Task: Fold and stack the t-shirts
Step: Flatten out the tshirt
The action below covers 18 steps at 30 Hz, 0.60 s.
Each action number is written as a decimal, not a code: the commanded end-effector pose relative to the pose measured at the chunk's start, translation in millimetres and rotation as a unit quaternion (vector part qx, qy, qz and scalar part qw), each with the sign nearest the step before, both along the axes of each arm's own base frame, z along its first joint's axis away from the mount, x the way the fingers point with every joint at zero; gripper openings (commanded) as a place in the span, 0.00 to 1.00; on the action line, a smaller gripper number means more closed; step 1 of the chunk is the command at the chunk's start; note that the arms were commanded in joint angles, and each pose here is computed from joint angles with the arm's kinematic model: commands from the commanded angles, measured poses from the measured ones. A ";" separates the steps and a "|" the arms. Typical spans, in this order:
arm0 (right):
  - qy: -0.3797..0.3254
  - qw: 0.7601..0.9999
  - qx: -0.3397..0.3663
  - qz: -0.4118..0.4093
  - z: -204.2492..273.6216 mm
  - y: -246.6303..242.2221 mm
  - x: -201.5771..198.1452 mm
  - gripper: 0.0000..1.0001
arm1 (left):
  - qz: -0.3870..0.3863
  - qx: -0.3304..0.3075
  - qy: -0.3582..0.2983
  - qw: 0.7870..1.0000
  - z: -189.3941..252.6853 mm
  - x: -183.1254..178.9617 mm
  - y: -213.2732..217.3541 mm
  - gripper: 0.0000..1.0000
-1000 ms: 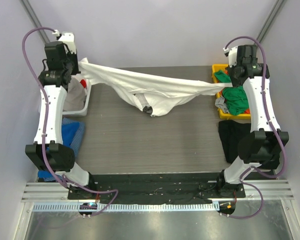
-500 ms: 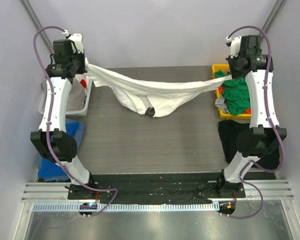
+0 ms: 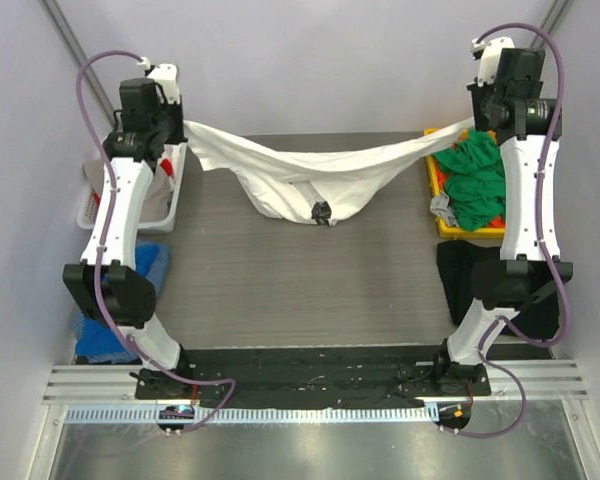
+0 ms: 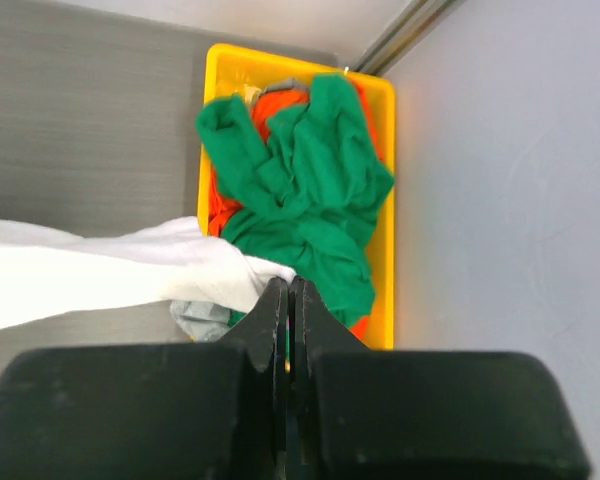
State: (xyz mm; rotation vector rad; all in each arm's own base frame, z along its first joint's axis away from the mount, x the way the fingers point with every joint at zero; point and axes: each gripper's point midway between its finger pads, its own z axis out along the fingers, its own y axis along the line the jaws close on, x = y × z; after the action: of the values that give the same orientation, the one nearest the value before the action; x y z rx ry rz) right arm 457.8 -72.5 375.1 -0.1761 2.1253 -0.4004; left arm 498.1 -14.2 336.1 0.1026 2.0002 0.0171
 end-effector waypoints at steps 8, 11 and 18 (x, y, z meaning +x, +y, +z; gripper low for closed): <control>-0.278 0.961 0.010 0.001 149.8 7.0 -52.7 0.01 | -0.062 -0.078 -0.224 0.969 138.4 -47.0 -27.8 0.00; -0.316 0.949 0.009 -0.009 178.4 4.5 -63.4 0.01 | -0.041 -0.085 -0.244 0.965 171.5 -49.4 -21.5 0.00; -0.372 0.928 -0.001 -0.032 218.4 -3.0 -82.0 0.01 | -0.004 -0.075 -0.310 0.948 240.7 -65.6 -5.6 0.00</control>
State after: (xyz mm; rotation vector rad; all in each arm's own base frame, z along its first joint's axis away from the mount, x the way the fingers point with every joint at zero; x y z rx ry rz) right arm 395.4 -64.5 542.8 -0.0339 1.5445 -0.3826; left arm 442.6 -35.0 538.9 0.0688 1.4585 -0.1502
